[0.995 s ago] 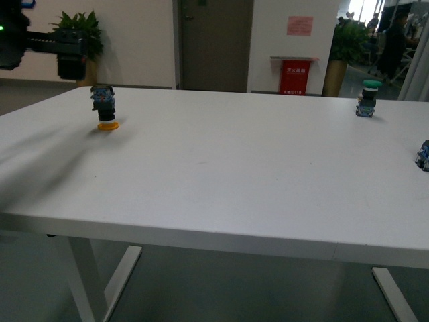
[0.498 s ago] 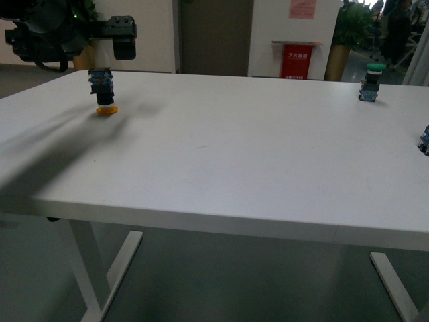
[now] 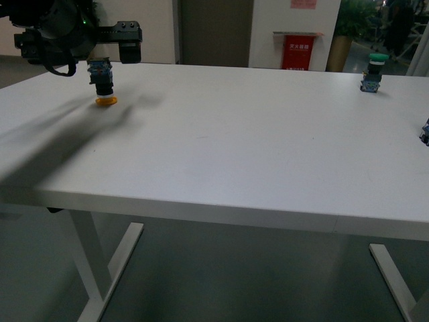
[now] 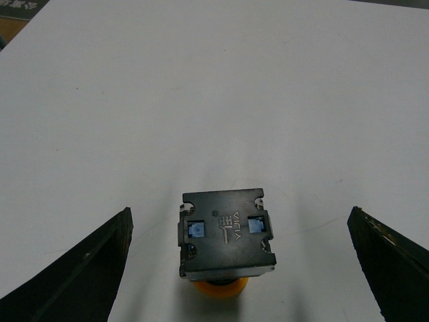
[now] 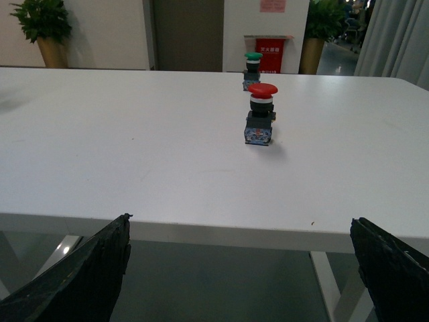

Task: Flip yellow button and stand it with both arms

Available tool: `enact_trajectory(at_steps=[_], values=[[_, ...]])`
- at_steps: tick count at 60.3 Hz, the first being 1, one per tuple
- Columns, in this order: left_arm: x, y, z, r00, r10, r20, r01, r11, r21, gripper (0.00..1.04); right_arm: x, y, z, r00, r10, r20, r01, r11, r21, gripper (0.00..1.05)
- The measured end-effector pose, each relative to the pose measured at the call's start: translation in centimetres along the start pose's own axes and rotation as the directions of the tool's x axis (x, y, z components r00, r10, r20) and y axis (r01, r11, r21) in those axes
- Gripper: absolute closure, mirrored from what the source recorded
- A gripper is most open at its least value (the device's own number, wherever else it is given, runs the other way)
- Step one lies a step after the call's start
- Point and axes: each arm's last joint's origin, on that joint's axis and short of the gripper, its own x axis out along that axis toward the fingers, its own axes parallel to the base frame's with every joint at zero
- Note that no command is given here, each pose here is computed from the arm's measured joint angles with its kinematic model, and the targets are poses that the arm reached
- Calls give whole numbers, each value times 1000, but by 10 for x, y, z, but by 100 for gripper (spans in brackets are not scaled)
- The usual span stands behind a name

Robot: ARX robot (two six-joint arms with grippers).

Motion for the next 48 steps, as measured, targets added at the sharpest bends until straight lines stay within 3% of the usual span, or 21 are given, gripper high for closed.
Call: enact_trajectory(at_steps=[18, 39, 48], values=[[12, 0, -9, 999, -9, -35, 10, 1000, 4, 7, 0, 0, 0, 1000, 0, 0, 0, 1000, 0, 7], [16, -2, -6, 999, -27, -23, 27, 1000, -1, 61, 0, 0, 0, 1000, 0, 0, 0, 1000, 0, 7], [15, -4, -6, 999, -45, -20, 45, 999, -2, 68, 0, 0, 0, 1000, 0, 0, 0, 1000, 0, 7]])
